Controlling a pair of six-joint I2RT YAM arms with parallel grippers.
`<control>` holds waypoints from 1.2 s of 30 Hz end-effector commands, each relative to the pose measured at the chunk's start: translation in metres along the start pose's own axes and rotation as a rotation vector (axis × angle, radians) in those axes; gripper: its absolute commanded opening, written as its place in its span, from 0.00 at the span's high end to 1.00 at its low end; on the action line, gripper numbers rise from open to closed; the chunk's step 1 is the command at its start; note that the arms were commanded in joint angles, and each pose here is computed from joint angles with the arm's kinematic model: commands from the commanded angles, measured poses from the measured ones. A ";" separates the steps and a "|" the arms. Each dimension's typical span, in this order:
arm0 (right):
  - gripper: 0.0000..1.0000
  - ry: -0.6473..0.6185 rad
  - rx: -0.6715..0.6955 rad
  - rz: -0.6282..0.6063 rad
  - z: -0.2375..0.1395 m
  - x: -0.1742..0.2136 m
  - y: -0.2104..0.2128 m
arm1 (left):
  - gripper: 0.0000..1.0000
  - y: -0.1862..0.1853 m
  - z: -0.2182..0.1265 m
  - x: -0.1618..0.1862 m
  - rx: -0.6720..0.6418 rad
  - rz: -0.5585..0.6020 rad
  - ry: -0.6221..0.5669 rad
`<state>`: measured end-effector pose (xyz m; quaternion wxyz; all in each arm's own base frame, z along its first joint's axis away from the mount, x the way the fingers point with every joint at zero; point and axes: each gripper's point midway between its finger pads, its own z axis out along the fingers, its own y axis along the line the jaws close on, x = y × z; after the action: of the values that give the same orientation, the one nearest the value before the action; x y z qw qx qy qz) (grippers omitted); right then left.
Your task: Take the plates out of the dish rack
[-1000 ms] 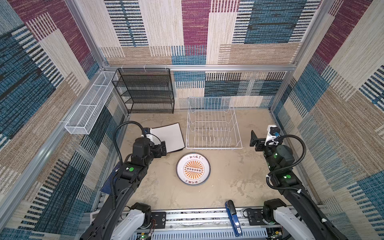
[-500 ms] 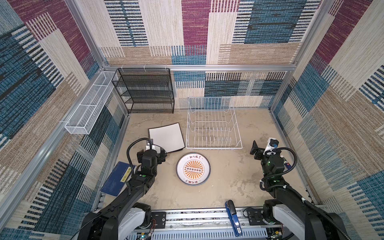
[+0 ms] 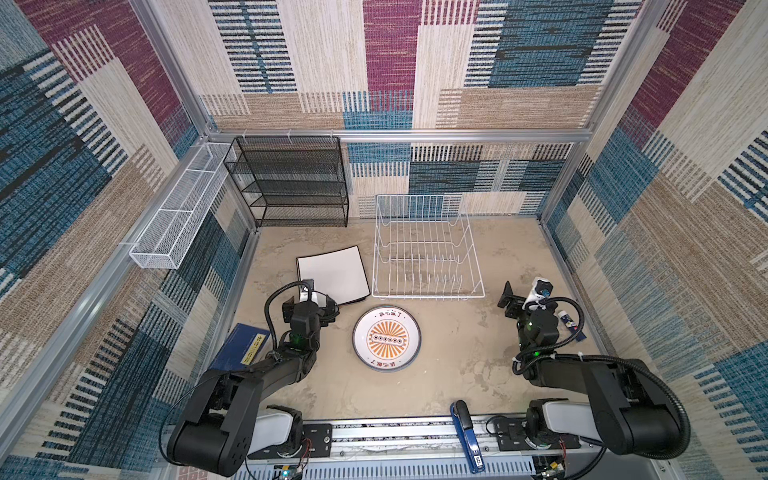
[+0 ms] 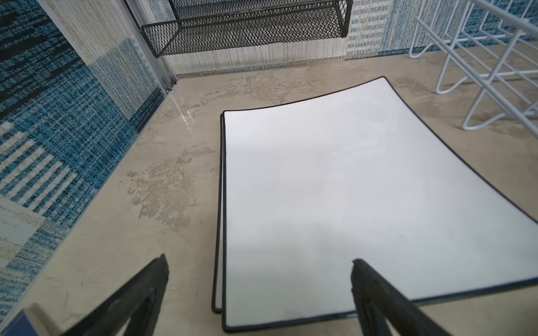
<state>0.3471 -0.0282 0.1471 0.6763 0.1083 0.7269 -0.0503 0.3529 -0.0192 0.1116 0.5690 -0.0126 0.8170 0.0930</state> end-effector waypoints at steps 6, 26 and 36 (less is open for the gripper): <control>0.01 -0.079 -0.141 -0.076 0.012 -0.008 0.028 | 0.00 -0.015 0.007 -0.022 0.090 0.011 -0.050; 0.01 -0.046 -0.161 -0.064 0.018 0.002 0.027 | 0.00 0.015 -0.001 -0.025 0.000 0.039 -0.176; 0.01 -0.045 -0.162 -0.064 0.018 0.002 0.027 | 0.01 0.015 0.029 -0.006 0.041 0.002 -0.156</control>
<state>0.3690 -0.0067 0.1351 0.6827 0.0301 0.7299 -0.0162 0.3689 0.0053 0.0918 0.5917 0.0060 0.8000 0.0997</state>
